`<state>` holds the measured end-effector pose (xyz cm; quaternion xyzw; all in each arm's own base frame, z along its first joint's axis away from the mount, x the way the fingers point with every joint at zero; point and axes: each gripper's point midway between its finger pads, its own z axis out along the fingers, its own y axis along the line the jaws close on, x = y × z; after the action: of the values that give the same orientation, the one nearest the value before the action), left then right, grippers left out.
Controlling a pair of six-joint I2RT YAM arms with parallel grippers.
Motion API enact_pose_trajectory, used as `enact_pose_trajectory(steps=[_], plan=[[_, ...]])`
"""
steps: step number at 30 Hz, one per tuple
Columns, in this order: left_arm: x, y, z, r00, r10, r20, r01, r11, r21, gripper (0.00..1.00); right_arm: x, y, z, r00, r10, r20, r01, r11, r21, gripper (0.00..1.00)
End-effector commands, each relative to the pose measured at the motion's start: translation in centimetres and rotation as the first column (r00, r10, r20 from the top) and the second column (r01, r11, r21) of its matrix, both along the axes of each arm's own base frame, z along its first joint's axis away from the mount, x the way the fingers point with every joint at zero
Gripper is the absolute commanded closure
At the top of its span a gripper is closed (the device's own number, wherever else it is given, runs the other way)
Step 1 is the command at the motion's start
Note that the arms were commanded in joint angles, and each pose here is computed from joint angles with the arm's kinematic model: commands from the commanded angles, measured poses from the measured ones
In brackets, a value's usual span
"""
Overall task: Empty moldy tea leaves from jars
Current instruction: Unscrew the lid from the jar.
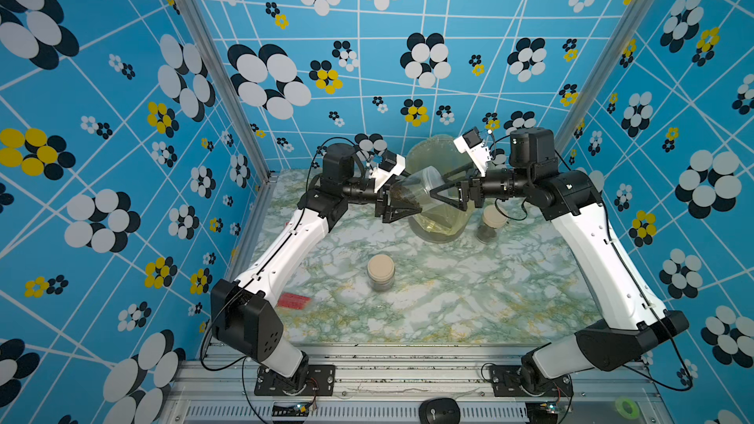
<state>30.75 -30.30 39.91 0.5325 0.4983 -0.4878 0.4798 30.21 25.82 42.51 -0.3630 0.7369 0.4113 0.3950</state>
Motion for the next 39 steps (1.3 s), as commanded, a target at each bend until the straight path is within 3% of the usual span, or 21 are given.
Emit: enact_pose_trajectory(steps=[1,8,16,26,33,39], plan=[[-0.8,1.4,5.2,0.998,-0.049,0.037,0.052,0.996,-0.071,0.49,-0.7,-0.2,-4.5,0.997,0.036,-0.07,-0.043,0.993,-0.106,0.28],[-0.3,1.6,4.9,0.998,-0.066,-0.003,0.066,0.995,-0.07,0.49,-0.3,0.1,-4.1,0.998,0.054,-0.015,-0.055,0.993,-0.105,0.23],[0.3,1.6,4.5,0.999,-0.027,0.025,0.029,0.997,-0.066,0.49,-0.5,-0.3,-3.3,0.999,0.037,0.012,-0.036,0.994,-0.106,0.01],[1.1,1.8,4.0,0.989,0.077,0.126,-0.069,0.995,-0.067,0.49,-0.9,-1.0,-1.2,0.999,-0.041,-0.015,0.04,0.996,-0.074,0.01],[2.4,2.5,4.4,0.926,0.226,0.302,-0.2,0.973,-0.116,0.49,-1.8,-2.0,0.9,0.982,-0.154,-0.113,0.155,0.988,-0.002,0.01],[3.3,1.6,3.8,0.791,0.343,0.506,-0.315,0.938,-0.144,0.49,-2.1,-2.4,2.5,0.942,-0.224,-0.251,0.249,0.966,0.07,0.01]])
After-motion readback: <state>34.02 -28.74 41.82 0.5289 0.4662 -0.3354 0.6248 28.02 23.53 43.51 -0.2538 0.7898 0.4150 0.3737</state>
